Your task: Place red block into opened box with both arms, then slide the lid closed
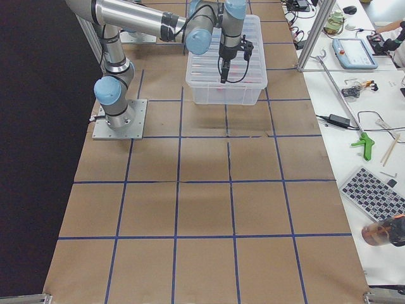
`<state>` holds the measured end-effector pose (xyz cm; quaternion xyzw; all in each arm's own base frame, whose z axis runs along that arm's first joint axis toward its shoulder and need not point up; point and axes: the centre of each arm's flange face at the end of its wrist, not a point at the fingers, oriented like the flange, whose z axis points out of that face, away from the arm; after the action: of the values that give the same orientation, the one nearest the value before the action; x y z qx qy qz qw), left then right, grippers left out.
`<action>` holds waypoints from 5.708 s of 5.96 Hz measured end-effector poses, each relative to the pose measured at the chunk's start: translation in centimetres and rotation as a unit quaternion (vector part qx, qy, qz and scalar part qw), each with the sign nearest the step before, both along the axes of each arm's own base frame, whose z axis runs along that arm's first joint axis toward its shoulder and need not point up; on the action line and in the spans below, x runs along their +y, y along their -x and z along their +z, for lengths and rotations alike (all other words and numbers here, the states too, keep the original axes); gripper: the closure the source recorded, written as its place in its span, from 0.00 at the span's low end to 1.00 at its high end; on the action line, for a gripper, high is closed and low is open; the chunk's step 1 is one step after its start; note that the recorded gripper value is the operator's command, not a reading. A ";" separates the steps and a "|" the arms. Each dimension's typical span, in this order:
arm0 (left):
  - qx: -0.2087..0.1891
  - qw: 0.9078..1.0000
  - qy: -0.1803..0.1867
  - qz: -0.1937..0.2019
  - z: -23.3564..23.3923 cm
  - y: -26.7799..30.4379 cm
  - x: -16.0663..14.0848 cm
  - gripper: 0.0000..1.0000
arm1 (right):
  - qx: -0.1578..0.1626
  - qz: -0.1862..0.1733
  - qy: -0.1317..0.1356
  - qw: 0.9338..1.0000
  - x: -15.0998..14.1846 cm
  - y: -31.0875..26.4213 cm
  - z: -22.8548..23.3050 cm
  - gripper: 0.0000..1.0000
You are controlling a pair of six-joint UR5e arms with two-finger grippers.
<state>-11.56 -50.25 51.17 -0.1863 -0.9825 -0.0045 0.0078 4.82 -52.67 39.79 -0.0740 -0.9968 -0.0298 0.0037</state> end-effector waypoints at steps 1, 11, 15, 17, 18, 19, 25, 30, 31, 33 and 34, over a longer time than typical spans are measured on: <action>0.001 0.998 -0.004 -0.067 -0.5 0.0 0.1 0.02 | 0.001 -0.005 -0.013 1.000 0.5 0.5 -1.5 0.00; -0.023 0.934 0.031 -0.355 -7.7 -3.8 0.7 0.02 | 0.001 0.056 -0.019 0.998 1.1 5.5 -5.2 0.00; -0.016 0.910 0.002 -0.413 -12.4 -6.7 -2.4 0.02 | -0.003 0.066 -0.018 0.998 1.3 10.3 -5.2 0.00; -0.014 0.908 0.005 -0.420 -14.7 -10.7 -4.3 0.02 | -0.005 0.067 -0.018 0.998 1.5 12.6 -5.1 0.00; -0.011 0.905 0.003 -0.425 -16.2 -12.0 -5.4 0.02 | -0.005 0.067 -0.016 0.998 1.7 13.7 -5.0 0.00; -0.001 0.898 -0.005 -0.440 -18.2 -12.6 -6.3 0.02 | -0.004 0.068 -0.013 0.998 1.8 15.0 -5.0 0.00; 0.040 0.857 -0.026 -0.512 -28.1 -13.9 -9.4 0.02 | 0.021 0.058 -0.009 0.998 3.3 21.5 -4.3 0.00; 0.045 0.808 -0.047 -0.586 -32.6 -14.4 -9.9 0.37 | 0.023 0.038 -0.005 0.999 4.3 24.3 -3.9 0.00; 0.035 0.805 -0.060 -0.589 -33.2 -14.7 -10.0 0.67 | 0.025 0.035 0.000 0.999 4.3 24.2 -3.2 0.00; 0.031 0.804 -0.064 -0.590 -33.4 -14.7 -10.0 0.92 | 0.037 0.044 0.024 0.998 2.9 23.0 0.2 0.00; 0.030 0.804 -0.062 -0.590 -33.2 -14.7 -10.0 0.96 | 0.041 0.047 0.030 0.998 1.5 20.5 2.6 0.00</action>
<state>3.16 -60.26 17.97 -0.7295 -0.6796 -0.0630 0.0448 -15.64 -51.13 42.39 -0.0280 -0.9986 0.0036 0.0437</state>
